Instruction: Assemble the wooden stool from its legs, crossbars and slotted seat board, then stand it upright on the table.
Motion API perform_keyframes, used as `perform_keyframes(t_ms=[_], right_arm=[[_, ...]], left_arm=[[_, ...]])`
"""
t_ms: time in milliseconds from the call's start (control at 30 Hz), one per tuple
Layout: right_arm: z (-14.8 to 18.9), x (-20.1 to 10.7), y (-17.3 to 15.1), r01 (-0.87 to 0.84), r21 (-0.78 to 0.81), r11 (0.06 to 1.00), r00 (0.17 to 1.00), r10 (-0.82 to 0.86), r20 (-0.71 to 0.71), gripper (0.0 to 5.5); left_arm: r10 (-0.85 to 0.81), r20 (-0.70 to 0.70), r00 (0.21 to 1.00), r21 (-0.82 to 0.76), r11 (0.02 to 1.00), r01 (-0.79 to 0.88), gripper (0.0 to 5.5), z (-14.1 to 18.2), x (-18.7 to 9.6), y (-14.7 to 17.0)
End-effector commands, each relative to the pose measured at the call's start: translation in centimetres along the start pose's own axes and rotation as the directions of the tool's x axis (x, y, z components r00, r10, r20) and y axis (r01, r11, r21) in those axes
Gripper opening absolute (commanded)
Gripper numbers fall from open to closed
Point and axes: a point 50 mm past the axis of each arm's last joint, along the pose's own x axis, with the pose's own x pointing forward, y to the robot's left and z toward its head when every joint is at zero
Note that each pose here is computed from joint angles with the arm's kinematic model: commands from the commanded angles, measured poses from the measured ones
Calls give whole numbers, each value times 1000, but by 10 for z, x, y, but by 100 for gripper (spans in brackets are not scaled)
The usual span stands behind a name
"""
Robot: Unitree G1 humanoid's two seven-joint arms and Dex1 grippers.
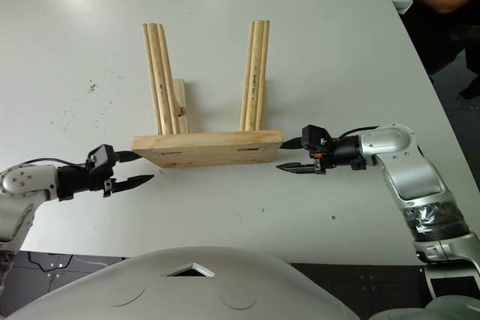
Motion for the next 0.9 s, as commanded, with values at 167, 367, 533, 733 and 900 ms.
perform_keyframes(t_ms=[167, 367, 533, 733, 900], right_arm=[[6, 12, -21, -20, -25, 999, 1000, 20, 15, 255], [7, 20, -25, -56, -37, 998, 998, 57, 24, 255], [7, 27, -24, -72, -37, 997, 997, 73, 27, 255], [5, 35, -25, -72, -19, 997, 996, 72, 45, 198], [6, 34, -28, -69, 31, 997, 994, 66, 85, 151]], left_arm=[[-44, 27, 999, 94, 995, 41, 294, 6, 17, 22], [-104, 56, 993, 133, 987, 95, 294, 15, 26, 23], [-115, 74, 991, 165, 981, 101, 294, 20, 33, 27], [-112, 107, 988, 175, 980, 92, 236, 23, 40, 32], [-138, 64, 988, 162, 979, 126, 162, 17, 35, 32]])
